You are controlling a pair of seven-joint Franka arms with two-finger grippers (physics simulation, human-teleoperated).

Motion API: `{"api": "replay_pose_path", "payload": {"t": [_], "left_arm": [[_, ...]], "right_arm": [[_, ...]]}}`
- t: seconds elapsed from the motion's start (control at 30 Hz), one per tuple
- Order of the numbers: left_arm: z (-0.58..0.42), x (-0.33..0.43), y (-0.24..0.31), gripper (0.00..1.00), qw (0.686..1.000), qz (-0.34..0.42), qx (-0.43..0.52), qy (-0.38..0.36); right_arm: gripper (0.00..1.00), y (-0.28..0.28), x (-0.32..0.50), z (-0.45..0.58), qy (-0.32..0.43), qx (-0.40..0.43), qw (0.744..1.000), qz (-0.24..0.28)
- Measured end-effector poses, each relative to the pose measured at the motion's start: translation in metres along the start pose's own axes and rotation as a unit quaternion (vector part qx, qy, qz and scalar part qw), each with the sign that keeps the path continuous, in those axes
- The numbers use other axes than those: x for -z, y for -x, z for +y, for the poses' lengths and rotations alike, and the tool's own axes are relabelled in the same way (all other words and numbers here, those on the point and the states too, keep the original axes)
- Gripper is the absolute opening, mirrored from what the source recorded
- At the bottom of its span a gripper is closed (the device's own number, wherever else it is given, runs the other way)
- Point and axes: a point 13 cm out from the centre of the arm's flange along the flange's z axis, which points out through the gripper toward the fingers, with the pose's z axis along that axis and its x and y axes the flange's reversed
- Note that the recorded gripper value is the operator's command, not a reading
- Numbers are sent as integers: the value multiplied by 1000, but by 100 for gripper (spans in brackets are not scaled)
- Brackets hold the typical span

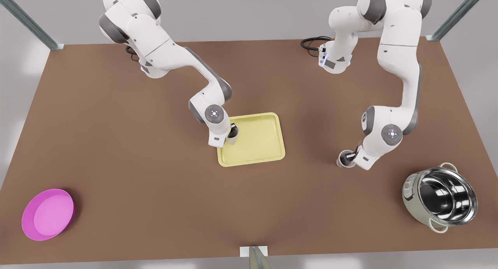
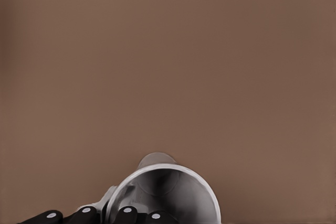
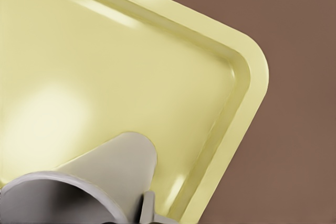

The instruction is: Use the left arm to pick up the white IKEA cup from the tray and place it on the middle-left position; use the right arm to pick up the white IKEA cup from the tray and place it on the middle-right position

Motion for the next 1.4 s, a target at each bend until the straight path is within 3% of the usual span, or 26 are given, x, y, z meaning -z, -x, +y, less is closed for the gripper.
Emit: {"api": "replay_pose_path", "payload": {"t": [0.17, 0.3, 0.43, 0.67, 0.93, 1.3, 1.37, 1.4], "left_arm": [[-1, 25, 11, 100, 998, -26, -42, -25], [-20, 262, 45, 100, 981, -144, -126, 22], [-59, 342, 8, 100, 985, -119, -127, -21], [7, 317, -20, 100, 995, -45, -83, -17], [-22, 298, -16, 100, 993, -29, -108, -20], [-21, 294, -12, 100, 994, -28, -105, -21], [-19, 293, -11, 100, 994, -27, -104, -20], [-19, 292, -11, 100, 994, -27, -103, -20]], "right_arm": [[6, 5, 28, -5, -1, -1, 1000, -12], [6, 24, 103, -73, -3, -45, 998, -44], [4, 35, 166, -162, -9, -78, 995, -61], [4, -7, 167, -331, -30, -84, 996, -29], [4, -26, 101, -475, -33, -32, 999, -6], [8, -30, 59, -517, -37, 90, 995, -10], [13, -30, 55, -518, -38, 107, 993, -10], [22, -29, 55, -519, -38, 115, 993, -10]]}}
